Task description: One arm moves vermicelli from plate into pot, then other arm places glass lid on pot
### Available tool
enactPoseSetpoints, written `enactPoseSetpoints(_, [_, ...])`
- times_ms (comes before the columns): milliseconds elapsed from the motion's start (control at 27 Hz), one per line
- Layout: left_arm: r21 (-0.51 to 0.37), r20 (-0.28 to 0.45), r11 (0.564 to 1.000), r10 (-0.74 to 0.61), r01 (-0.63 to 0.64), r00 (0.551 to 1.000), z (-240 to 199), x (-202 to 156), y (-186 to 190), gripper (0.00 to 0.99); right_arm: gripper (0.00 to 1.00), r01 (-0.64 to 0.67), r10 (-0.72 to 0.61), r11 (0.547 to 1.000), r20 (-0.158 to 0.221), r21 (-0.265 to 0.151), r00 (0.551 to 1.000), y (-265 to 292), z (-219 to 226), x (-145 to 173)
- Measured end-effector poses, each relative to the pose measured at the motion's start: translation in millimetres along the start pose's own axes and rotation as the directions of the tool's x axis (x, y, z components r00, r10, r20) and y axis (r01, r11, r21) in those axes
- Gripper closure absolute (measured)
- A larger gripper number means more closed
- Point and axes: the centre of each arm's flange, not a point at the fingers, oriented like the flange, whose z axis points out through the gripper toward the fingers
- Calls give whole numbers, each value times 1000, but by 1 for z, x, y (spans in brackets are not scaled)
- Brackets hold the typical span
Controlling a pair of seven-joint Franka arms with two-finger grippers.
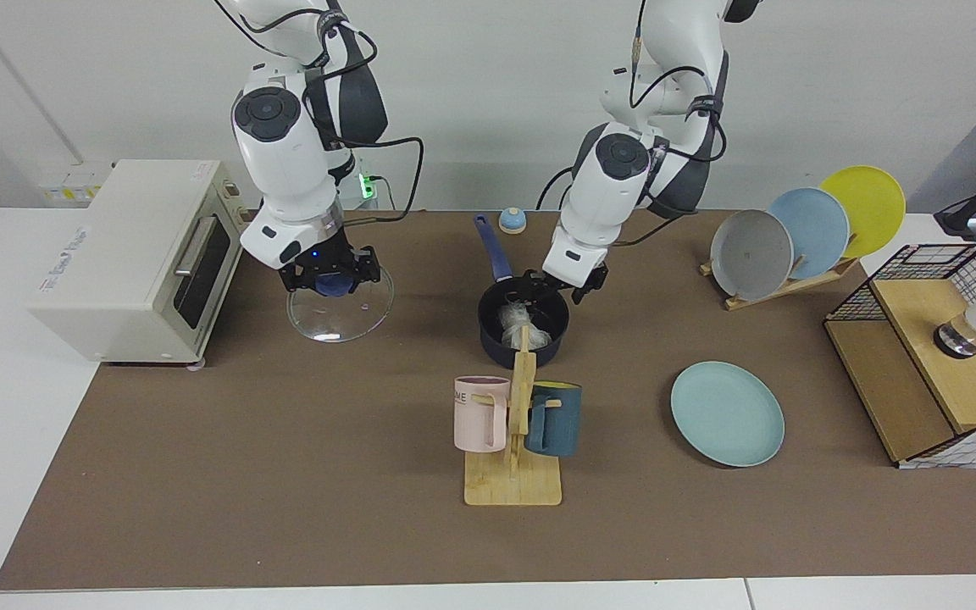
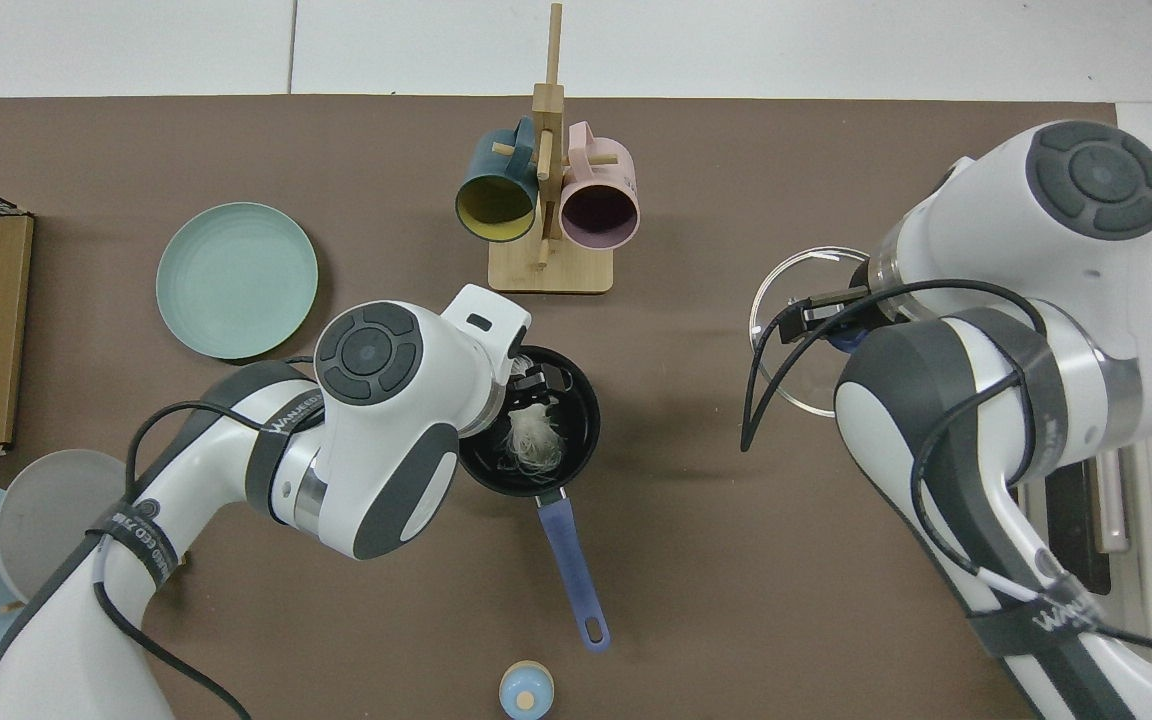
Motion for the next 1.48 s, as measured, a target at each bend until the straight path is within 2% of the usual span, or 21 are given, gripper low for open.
enactPoseSetpoints(111, [24, 6, 1000, 14, -14, 1000, -26, 10, -15, 4, 564, -19, 19, 1000, 0, 5, 1000, -16, 0, -5])
enactPoseSetpoints(222, [44, 5, 999, 32, -32, 999, -61, 24, -38, 4, 564, -54, 55, 998, -18, 14, 998, -55, -1, -11])
enactPoseSetpoints(333, [52, -18, 998, 43, -42, 999, -96, 38, -70, 4, 564, -95, 96, 995, -38, 29, 995, -103, 0, -21])
enactPoseSetpoints(444, [60, -38, 997, 54, -52, 998, -129, 49, -112, 4, 564, -131, 133, 990, -42, 42, 990, -147, 3, -31])
enactPoseSetpoints(519, [63, -48, 996, 63, -60, 997, -149, 53, -142, 4, 564, -144, 145, 989, -41, 37, 989, -171, 7, -35])
enactPoseSetpoints(704, [65, -43, 994, 88, -85, 995, -175, 61, -202, 4, 564, -201, 200, 979, -63, -17, 978, -222, 32, -35])
enactPoseSetpoints(889, [68, -37, 988, 142, -139, 989, -183, 70, -245, 0, 564, -250, 249, 968, -58, -4, 967, -266, 57, -21])
enactPoseSetpoints(1111, [69, -39, 985, 163, -160, 986, -185, 71, -251, 0, 564, -286, 287, 958, -61, 24, 956, -298, 81, -7])
enactPoseSetpoints(1481, [102, -4, 980, 173, -172, 985, -187, 66, -250, 0, 564, -300, 300, 954, -79, 17, 951, -310, 101, -5])
